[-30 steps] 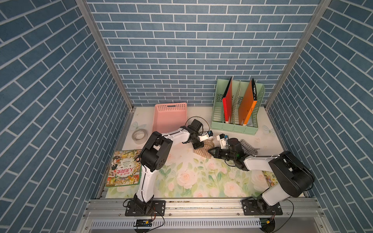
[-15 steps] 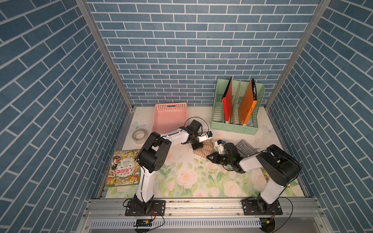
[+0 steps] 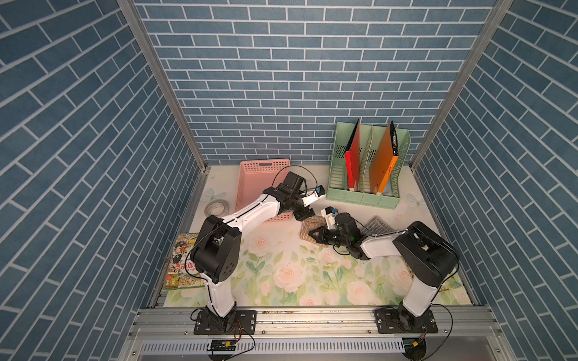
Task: Fold the square dishcloth
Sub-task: Smooth out the cleaning item at the center of the board, then reset both arms
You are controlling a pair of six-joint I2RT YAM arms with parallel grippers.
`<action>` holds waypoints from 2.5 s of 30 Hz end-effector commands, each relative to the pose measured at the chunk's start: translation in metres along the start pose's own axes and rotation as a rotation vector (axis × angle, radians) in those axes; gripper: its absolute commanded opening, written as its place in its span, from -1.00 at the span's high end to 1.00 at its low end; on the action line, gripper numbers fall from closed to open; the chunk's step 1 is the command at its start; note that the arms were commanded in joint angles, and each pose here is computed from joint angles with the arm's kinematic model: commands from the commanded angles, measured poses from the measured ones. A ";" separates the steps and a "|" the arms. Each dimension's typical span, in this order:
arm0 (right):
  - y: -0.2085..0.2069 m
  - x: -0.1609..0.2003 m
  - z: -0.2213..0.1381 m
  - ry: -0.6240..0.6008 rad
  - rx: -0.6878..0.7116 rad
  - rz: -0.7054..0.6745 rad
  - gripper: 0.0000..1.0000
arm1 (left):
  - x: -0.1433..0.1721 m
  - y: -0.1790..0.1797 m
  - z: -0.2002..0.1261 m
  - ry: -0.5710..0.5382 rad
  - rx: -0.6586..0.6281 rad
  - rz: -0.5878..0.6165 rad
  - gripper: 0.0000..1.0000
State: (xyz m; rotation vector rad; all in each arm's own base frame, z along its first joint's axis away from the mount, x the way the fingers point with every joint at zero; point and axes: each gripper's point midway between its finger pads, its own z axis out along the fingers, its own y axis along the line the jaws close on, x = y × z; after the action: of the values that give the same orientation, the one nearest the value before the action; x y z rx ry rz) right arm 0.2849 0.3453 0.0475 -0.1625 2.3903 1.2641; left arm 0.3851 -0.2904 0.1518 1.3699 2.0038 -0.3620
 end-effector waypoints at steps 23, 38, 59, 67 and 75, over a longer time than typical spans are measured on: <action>-0.046 -0.117 -0.327 -1.129 0.981 -0.451 -0.99 | 0.174 0.091 -0.143 -0.334 -0.810 -0.544 -1.00; -0.136 -0.126 -0.326 -1.008 1.082 -0.470 -0.99 | 0.211 0.090 -0.171 -0.576 -1.093 -0.579 -1.00; -0.163 -0.143 -0.290 -0.886 0.918 -0.605 -0.99 | 0.227 0.105 -0.161 -0.556 -1.054 -0.648 -1.00; -0.162 -0.143 -0.291 -0.889 0.919 -0.607 -0.99 | 0.227 0.104 -0.161 -0.556 -1.054 -0.649 -1.00; -0.162 -0.143 -0.291 -0.890 0.919 -0.607 -0.99 | 0.230 0.107 -0.163 -0.550 -1.075 -0.665 -1.00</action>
State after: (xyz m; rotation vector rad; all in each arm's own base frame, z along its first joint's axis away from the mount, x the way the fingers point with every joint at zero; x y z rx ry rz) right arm 0.3701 0.0016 0.1279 -0.0337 1.6784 -0.1425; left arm 0.3674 0.0057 0.1301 -0.0491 1.6709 0.0776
